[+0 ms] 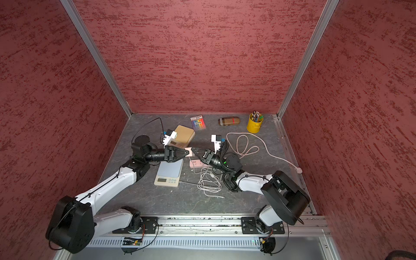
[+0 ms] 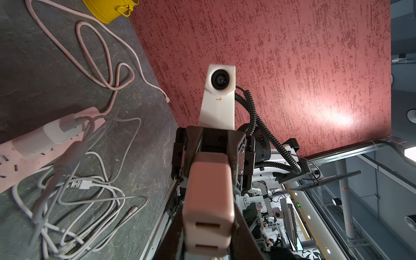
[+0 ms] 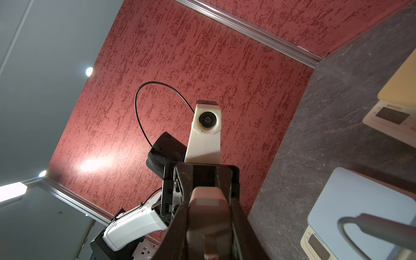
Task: Charge the electronic scale
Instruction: Pick up the plug from the center of the board, then insert the plug into the socket.
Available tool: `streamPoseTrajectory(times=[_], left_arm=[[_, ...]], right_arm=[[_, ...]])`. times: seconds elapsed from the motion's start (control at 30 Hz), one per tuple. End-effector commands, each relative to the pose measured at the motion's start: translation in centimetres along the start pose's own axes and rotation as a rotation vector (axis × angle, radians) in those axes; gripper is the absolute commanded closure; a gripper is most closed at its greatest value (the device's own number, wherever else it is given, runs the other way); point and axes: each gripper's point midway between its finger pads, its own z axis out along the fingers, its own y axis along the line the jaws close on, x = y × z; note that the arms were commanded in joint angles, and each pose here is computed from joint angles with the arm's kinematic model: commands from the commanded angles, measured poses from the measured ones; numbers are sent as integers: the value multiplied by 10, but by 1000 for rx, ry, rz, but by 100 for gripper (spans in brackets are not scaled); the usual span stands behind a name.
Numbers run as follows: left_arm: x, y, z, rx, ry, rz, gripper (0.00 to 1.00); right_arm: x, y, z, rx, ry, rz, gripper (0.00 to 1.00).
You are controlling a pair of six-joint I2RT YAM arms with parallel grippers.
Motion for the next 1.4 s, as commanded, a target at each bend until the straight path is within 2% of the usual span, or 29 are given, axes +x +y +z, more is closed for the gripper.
streamPoseTrajectory(times=[0.0,0.03,0.1,0.17,0.27,0.33,0.4,0.53,0.6,0.67,0.73,0.77,0.83,0.97,1.03,1.17,1.37], left_arm=[[-4,-14,-4,8,3,15,86],[-5,-13,-5,4,3,8,78],[-6,-13,-4,5,6,8,73],[-7,-14,-3,10,13,10,82],[-8,-12,-8,-9,24,6,95],[-11,-10,-17,-42,27,15,99],[-14,-9,-31,-101,21,30,99],[-27,-15,-65,-250,-20,147,100],[-37,-5,-85,-393,-52,231,100],[-40,14,-98,-561,-26,268,100],[-36,39,-103,-697,57,298,99],[-34,51,-103,-745,111,312,96],[-29,70,-99,-784,212,367,90],[-11,107,-85,-893,469,571,88],[-3,121,-76,-892,589,608,89],[11,139,-47,-825,744,670,90],[23,170,-20,-843,990,806,91]], right_arm=[[2,4,1,-15,3,-42,81],[2,4,1,-13,6,-49,81],[3,2,1,0,12,-55,81],[4,0,2,9,17,-61,74],[1,-5,1,48,19,-78,46],[-7,-6,-2,97,16,-107,36],[-22,-16,-10,204,2,-147,30],[-59,-33,-39,489,-44,-294,25],[-78,-45,-62,662,-73,-355,22],[-90,-59,-82,784,-72,-377,22],[-97,-72,-97,855,-63,-373,22],[-97,-80,-103,879,-50,-367,22],[-94,-94,-110,909,-30,-348,22],[-74,-122,-113,899,38,-293,24],[-63,-134,-117,896,64,-259,26],[-46,-152,-133,910,68,-217,28],[-40,-165,-158,945,58,-201,29]])
